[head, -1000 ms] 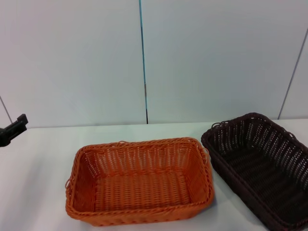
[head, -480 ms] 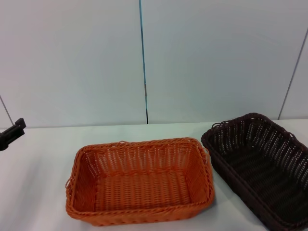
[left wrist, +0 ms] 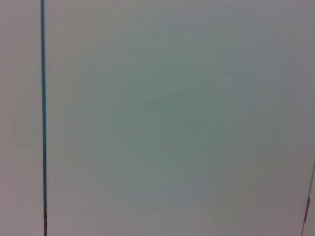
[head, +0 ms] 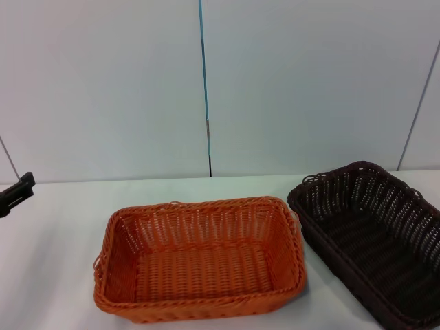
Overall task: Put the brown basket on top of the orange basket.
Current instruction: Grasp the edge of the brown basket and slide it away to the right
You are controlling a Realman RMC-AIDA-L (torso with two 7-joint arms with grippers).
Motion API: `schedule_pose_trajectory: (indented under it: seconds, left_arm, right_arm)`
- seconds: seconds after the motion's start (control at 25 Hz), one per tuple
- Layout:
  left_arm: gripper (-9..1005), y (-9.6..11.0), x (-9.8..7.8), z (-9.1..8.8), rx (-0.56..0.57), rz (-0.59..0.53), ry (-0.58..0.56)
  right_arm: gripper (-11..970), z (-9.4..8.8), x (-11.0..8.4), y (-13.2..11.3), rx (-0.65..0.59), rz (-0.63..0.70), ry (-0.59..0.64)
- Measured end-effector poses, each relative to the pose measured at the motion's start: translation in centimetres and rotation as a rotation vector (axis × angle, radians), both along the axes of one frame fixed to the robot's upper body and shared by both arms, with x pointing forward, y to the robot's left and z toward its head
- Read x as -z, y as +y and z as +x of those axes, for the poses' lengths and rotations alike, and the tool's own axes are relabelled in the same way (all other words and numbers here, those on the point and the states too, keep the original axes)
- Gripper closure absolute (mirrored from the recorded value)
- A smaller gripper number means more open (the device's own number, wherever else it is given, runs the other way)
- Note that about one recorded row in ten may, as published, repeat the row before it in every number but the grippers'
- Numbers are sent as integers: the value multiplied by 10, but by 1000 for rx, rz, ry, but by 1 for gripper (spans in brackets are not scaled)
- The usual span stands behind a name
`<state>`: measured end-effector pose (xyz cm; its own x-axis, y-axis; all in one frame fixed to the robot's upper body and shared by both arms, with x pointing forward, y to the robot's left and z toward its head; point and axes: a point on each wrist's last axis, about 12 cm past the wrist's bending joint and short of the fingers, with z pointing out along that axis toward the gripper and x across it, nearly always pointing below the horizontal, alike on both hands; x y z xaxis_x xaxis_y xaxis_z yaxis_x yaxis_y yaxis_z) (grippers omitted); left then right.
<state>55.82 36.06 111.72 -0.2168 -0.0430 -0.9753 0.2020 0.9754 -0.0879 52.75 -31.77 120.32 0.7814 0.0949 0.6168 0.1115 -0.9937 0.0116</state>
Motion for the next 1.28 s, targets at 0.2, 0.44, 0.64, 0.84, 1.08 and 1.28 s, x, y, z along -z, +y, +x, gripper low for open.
schedule_pose_trajectory:
  seconds: [0.2,0.44,0.64,0.84,1.08,1.28]
  left_arm:
    - [90,3,0,0,-11,4,-1]
    - [91,6,0,-3,-22,4,1]
    - [91,7,2,-3,-24,6,9]
    - [91,7,3,-2,-27,5,12]
    - [91,9,3,-2,-39,9,11]
    - [90,10,2,-2,-43,9,10]
  right_arm:
    - [227,8,10,10,-14,8,-32]
    - [227,15,18,-10,131,269,27]
    - [227,11,23,-34,218,589,-12]
    - [224,7,34,-40,231,727,-48]
    - [221,6,43,-49,293,792,-136]
    - [220,5,47,-36,240,785,-249]
